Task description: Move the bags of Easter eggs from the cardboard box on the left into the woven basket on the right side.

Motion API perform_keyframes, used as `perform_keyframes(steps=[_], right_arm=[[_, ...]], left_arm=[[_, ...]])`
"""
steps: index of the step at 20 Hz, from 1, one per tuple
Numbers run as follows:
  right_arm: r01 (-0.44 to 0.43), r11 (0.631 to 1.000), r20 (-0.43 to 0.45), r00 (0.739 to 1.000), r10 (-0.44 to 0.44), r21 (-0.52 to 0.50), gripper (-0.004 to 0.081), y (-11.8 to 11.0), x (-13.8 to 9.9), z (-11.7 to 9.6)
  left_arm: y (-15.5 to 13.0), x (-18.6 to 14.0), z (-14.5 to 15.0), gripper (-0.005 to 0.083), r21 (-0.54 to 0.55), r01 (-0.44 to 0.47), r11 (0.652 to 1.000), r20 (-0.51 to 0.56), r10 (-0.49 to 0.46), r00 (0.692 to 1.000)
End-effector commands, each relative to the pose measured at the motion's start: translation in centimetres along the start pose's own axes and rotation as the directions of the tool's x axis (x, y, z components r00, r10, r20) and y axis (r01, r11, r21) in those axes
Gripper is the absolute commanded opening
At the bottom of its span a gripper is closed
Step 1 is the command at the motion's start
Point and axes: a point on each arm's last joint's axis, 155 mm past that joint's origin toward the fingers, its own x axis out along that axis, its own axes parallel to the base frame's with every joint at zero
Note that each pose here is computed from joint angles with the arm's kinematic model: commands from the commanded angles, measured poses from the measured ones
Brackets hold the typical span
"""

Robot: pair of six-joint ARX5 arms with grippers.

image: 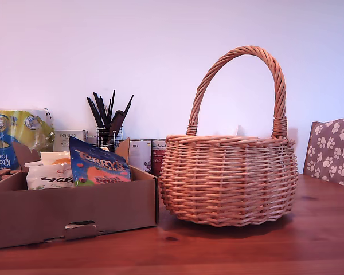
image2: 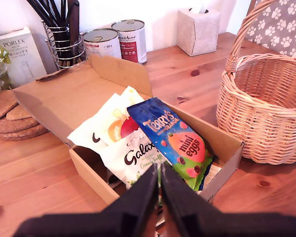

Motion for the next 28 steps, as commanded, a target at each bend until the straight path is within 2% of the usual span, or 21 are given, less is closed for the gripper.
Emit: perform_keyframes(steps=[1, 8, 10, 12, 17, 20, 24, 26, 27, 28], right_arm=[[-0.003, 1.0, 0.014, 1.0, 0.003, -0.003, -0.0013, 0.1, -0.2, 0.5], [-0.004, 1.0, 0.015, 1.0, 0.004, -0.002, -0.0013, 0.1, -0.2, 0.6], [-0.018, 1.0, 0.04, 0.999, 0.018, -0.007, -0.0013, 0.4, -0.2, 1.2], [-0.069, 0.997, 0.05, 0.996, 0.07, -0.013, -0.0013, 1.3, -0.2, 1.6], [-0.205, 0.979, -0.023, 0.979, 0.205, -0.017, -0.0013, 4.0, 0.8, 0.7], [-0.244, 0.969, -0.041, 0.969, 0.243, -0.028, -0.0013, 5.0, 1.0, 0.8], [-0.282, 0.958, -0.005, 0.959, 0.282, -0.056, -0.0013, 6.0, 0.9, 1.8], [-0.287, 0.956, -0.005, 0.958, 0.287, -0.058, -0.0013, 6.1, 0.9, 1.8], [-0.287, 0.956, -0.006, 0.958, 0.287, -0.058, -0.0013, 6.1, 0.9, 1.8], [-0.287, 0.956, -0.007, 0.958, 0.287, -0.057, -0.0013, 6.1, 0.9, 1.8]], left_arm=[[-0.2, 0.3, -1.7, -0.0021, -0.01, 0.011, 1.0, -0.056, -0.012, 0.998], [-0.2, 0.3, -1.7, -0.0021, -0.01, 0.011, 1.0, -0.056, -0.012, 0.998], [-0.2, 0.3, -1.7, -0.0021, -0.01, 0.011, 1.0, -0.055, -0.012, 0.998], [-0.2, 0.2, -1.4, -0.0021, -0.01, 0.014, 1.0, -0.048, -0.015, 0.999], [-1.6, 0.9, -1.1, -0.0021, -0.019, 0.09, 0.996, -0.092, -0.091, 0.992], [-2.6, 1.7, -1.9, -0.0021, 0.061, 0.167, 0.984, -0.195, -0.152, 0.969], [-3.5, 3.1, -2.4, -0.0019, 0.151, 0.278, 0.949, -0.346, -0.212, 0.914], [-3.8, 3.8, -1.8, 0.0026, 0.212, 0.329, 0.92, -0.371, -0.235, 0.898], [-4.1, 4.4, -1.4, 0.0094, 0.216, 0.35, 0.912, -0.373, -0.254, 0.892], [-4.3, 5.2, -0.8, 0.023, 0.232, 0.367, 0.901, -0.365, -0.269, 0.891]])
